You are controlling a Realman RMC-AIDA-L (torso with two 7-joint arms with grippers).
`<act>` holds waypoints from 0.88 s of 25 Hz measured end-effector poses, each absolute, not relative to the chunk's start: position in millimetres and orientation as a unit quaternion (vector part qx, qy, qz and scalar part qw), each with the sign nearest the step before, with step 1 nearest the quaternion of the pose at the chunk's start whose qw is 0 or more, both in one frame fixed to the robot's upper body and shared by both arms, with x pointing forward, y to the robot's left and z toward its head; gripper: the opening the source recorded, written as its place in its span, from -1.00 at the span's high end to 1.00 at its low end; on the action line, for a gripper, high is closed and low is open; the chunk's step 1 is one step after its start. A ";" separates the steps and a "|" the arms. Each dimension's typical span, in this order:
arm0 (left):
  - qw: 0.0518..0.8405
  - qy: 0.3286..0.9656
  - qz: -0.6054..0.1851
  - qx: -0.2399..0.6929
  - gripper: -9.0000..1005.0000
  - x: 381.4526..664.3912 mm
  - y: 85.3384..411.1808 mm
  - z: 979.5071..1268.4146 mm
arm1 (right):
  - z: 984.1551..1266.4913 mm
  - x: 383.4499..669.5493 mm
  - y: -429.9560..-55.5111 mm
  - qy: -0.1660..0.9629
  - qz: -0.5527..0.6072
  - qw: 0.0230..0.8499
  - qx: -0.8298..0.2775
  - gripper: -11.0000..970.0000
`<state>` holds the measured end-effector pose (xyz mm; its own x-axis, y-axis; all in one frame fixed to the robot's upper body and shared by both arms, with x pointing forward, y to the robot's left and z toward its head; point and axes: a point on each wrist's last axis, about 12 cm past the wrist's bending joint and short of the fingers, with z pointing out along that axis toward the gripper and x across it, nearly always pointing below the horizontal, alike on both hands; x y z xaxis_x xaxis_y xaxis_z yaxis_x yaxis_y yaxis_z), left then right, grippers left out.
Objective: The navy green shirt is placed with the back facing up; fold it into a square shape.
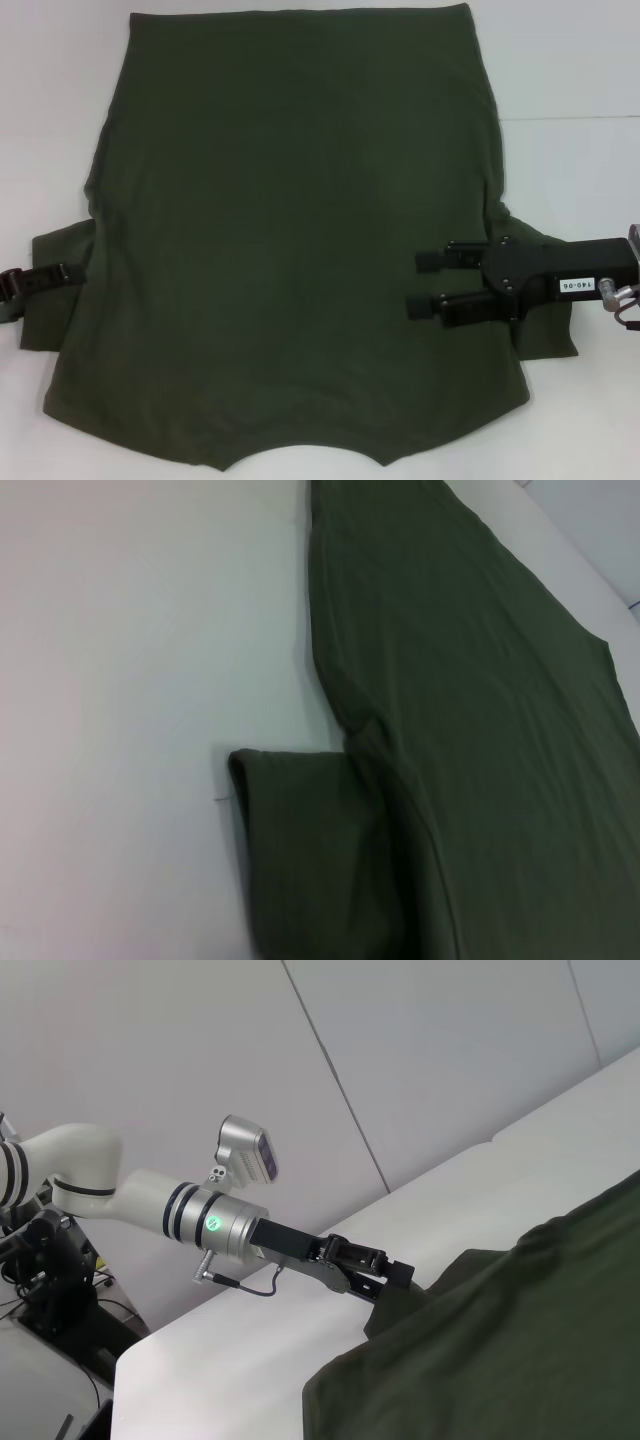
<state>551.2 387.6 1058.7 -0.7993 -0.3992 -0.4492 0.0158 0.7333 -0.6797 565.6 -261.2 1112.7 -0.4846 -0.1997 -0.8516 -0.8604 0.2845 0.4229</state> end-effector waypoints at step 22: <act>0.294 0.887 -0.341 -0.106 0.02 552.6 384.4 1056.0 | 1112.3 565.5 -260.2 0.720 0.472 0.349 -0.369 -0.89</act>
<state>552.6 384.4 1056.0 -0.8048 -0.3881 -0.4492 0.0127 0.7452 -0.6667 565.5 -260.2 1112.3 -0.4836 -0.2017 -0.8517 -0.8614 0.2823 0.4223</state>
